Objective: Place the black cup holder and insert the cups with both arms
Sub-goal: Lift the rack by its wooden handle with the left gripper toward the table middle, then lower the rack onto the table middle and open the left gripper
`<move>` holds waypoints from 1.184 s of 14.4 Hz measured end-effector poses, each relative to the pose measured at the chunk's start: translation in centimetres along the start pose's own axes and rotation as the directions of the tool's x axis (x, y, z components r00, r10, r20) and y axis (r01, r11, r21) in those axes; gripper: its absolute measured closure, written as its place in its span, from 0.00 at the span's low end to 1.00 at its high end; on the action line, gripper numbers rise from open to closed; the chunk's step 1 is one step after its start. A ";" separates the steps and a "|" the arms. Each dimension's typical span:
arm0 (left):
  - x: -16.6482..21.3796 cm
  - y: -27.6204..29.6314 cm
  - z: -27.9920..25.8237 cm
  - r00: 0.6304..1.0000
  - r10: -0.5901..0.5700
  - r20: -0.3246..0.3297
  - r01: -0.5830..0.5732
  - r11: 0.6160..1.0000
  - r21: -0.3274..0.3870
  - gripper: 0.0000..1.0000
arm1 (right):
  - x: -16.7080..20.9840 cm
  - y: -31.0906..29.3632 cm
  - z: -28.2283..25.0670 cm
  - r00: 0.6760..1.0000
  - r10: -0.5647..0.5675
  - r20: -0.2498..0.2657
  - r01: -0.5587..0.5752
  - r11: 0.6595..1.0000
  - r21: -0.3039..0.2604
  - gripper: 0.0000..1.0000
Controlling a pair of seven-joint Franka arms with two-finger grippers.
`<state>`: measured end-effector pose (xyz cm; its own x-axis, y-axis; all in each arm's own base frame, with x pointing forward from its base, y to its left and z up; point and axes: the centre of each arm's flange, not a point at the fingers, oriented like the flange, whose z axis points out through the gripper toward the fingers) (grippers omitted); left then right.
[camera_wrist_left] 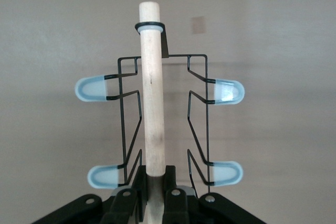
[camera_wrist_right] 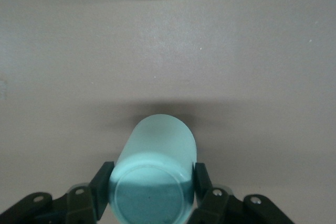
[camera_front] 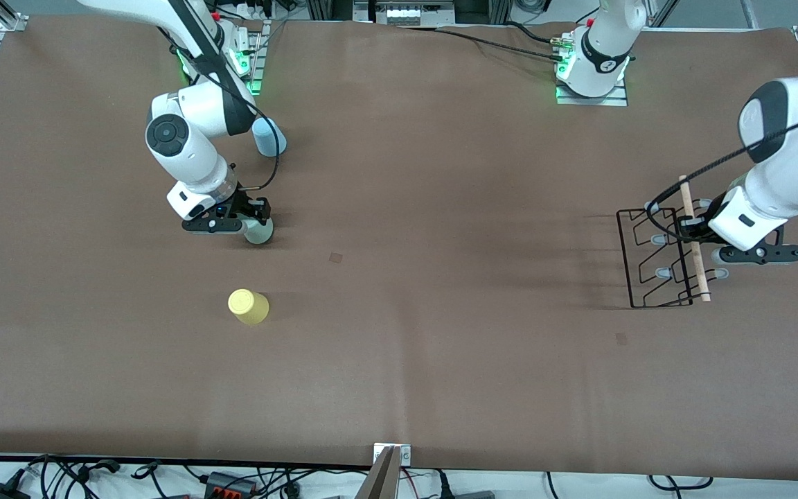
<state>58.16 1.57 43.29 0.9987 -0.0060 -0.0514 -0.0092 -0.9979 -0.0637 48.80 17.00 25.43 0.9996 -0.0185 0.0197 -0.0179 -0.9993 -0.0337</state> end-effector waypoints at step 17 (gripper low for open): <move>-4.9 41.8 -0.5 0.990 0.131 0.056 -0.119 0.976 -0.185 0.84 | 1.7 -0.8 -3.9 0.996 -0.003 0.091 0.006 0.999 -0.033 0.33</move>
<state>52.89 -40.12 41.39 0.9844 -0.1334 -0.1148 -0.1184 -0.9846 0.1284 50.40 17.64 29.35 0.9974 -0.0128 -0.0712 -0.0128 -0.9999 -0.0004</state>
